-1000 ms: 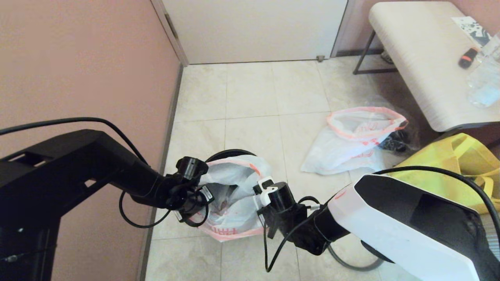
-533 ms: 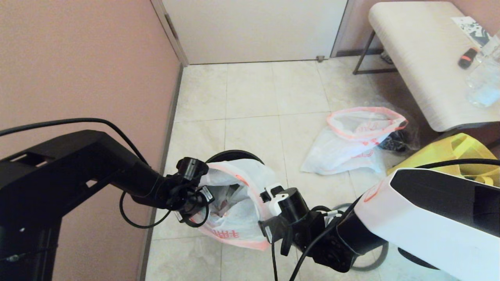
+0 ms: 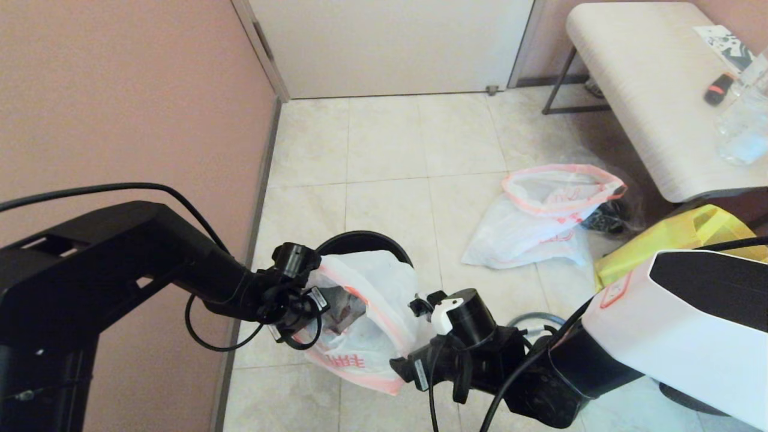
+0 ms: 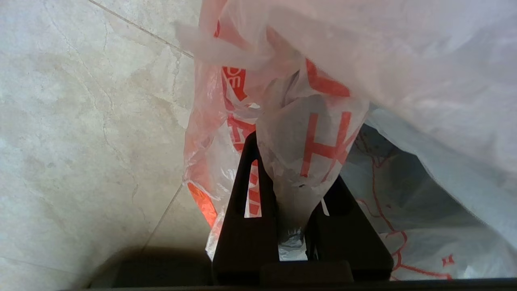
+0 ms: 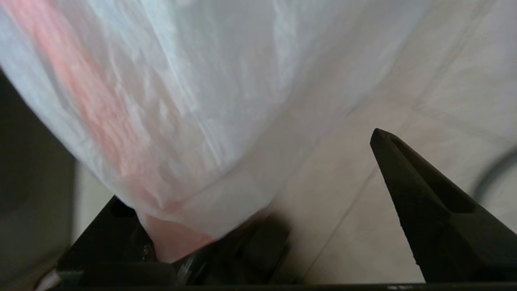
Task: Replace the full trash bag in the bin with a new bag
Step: Put the new garbage bag on the trash can
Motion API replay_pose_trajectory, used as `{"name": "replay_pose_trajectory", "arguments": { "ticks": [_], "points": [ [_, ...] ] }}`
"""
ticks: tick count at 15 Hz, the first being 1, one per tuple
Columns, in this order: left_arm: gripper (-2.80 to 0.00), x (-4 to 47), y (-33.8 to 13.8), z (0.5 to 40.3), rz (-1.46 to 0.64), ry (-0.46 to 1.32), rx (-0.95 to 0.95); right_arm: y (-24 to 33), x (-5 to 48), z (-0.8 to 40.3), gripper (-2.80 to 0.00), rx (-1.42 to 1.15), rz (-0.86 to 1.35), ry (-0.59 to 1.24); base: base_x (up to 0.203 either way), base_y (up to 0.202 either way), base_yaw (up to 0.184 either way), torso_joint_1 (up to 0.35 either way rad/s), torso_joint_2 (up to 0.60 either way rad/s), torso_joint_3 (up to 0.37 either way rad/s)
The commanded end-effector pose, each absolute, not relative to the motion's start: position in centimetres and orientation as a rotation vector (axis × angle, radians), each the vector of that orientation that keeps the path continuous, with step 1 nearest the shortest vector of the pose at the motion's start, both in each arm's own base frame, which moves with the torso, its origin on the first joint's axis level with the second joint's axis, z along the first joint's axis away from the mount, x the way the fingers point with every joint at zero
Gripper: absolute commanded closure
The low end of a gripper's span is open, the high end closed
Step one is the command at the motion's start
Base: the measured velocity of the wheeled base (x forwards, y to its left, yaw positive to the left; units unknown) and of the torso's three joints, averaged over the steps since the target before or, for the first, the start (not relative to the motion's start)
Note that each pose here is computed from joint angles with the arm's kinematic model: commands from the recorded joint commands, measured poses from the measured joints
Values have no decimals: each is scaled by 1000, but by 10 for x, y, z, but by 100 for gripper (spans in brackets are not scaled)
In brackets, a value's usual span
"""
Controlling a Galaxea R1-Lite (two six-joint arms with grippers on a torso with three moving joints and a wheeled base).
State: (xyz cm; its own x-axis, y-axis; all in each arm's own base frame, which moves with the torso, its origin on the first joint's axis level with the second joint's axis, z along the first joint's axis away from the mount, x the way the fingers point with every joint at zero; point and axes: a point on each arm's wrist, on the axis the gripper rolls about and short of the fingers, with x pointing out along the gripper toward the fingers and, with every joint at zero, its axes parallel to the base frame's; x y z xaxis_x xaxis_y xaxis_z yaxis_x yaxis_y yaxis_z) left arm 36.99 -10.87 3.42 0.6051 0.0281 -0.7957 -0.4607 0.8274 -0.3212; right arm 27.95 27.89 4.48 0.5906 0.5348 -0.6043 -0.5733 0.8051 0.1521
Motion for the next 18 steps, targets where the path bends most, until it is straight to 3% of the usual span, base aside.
{"name": "replay_pose_trajectory", "arguments": {
  "ticks": [1,13,18],
  "points": [
    [0,370,-109,34,301,883,-544,274,276,45,-280,-49,686,706,0,0,0,0,0,0],
    [0,374,-110,27,320,886,-530,228,297,73,-280,276,860,728,0,0,0,0,0,0],
    [0,374,-112,23,336,883,-516,197,290,95,-280,399,1040,774,0,0,0,0,0,0]
  ]
}}
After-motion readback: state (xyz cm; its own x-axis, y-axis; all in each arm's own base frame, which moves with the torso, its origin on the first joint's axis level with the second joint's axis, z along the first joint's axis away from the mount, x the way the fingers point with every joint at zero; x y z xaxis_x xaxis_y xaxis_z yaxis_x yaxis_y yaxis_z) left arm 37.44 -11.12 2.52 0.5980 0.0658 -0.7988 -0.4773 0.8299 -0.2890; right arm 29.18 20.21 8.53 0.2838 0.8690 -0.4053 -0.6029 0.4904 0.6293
